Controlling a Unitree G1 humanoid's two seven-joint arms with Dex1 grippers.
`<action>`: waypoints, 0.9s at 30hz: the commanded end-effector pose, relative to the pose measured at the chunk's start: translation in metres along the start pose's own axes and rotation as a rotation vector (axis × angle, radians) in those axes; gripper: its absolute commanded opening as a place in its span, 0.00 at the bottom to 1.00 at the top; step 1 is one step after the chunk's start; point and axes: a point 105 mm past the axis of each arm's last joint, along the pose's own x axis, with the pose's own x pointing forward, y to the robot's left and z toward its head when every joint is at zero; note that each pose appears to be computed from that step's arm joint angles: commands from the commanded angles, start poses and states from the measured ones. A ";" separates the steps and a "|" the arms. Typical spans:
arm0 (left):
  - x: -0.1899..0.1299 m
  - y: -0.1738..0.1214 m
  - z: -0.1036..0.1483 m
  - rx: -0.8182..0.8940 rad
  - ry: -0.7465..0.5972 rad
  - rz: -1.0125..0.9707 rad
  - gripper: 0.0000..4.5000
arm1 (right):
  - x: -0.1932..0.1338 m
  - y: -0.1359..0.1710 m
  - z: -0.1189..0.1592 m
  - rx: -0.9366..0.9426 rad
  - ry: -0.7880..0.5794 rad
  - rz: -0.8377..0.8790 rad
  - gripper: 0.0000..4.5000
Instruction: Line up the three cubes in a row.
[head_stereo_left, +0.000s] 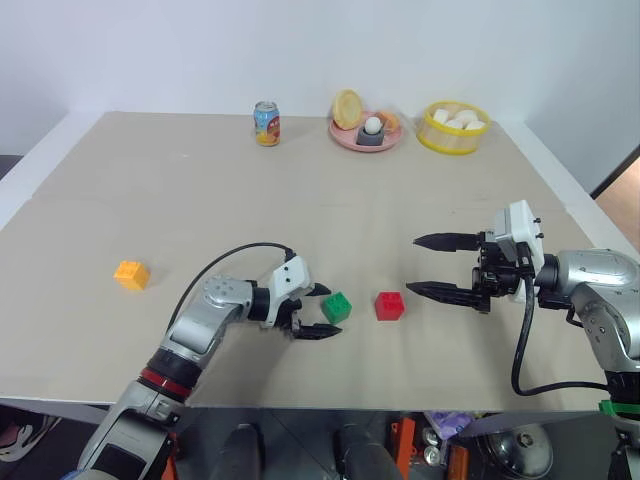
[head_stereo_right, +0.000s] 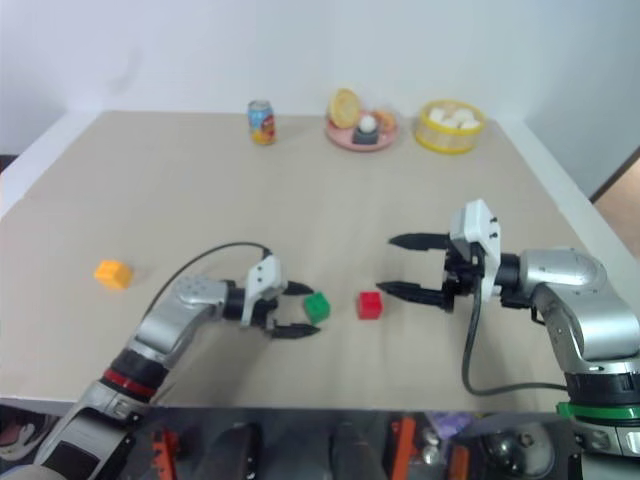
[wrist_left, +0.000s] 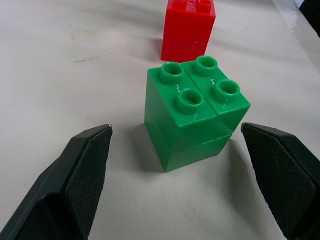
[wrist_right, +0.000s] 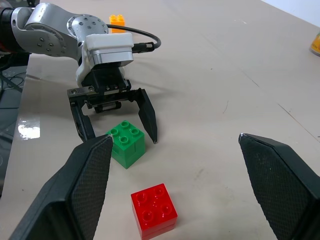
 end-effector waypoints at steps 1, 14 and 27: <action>0.002 0.003 0.000 0.001 0.011 0.008 0.95 | -0.001 -0.002 0.010 -0.043 -0.015 -0.006 0.93; 0.002 0.003 -0.001 -0.002 0.014 0.007 0.47 | 0.000 -0.003 0.011 -0.045 -0.020 -0.006 0.93; -0.002 0.002 0.001 0.000 0.009 -0.006 0.47 | 0.002 -0.004 0.012 -0.048 -0.025 -0.004 0.93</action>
